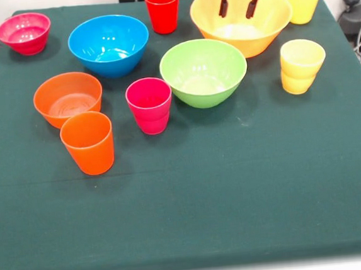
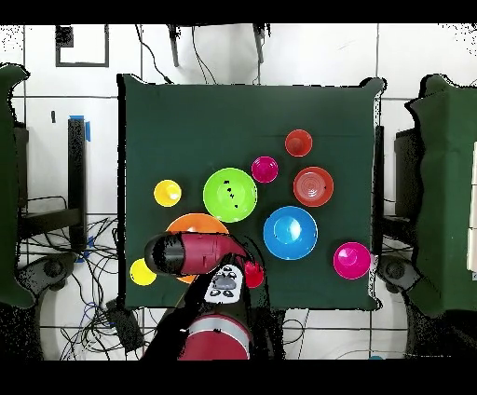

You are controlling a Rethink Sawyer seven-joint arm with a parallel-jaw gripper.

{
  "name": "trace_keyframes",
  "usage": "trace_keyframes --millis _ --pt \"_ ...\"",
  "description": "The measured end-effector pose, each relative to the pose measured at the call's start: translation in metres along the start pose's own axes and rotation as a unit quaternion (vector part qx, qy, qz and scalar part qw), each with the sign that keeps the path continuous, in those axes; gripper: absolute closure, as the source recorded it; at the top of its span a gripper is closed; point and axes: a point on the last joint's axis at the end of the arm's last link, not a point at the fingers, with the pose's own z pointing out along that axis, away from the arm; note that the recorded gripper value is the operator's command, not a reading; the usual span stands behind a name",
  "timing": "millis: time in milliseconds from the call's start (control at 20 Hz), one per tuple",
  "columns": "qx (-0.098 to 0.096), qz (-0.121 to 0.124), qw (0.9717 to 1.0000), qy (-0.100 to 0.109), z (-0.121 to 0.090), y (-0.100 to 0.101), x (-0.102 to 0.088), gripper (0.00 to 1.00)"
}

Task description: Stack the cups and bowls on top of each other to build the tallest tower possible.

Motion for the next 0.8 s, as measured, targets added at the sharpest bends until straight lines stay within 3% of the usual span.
trace_keyframes --millis 800 --pt "-0.001 0.007 1.0 -0.002 -0.0024 -0.0064 -0.004 0.0"
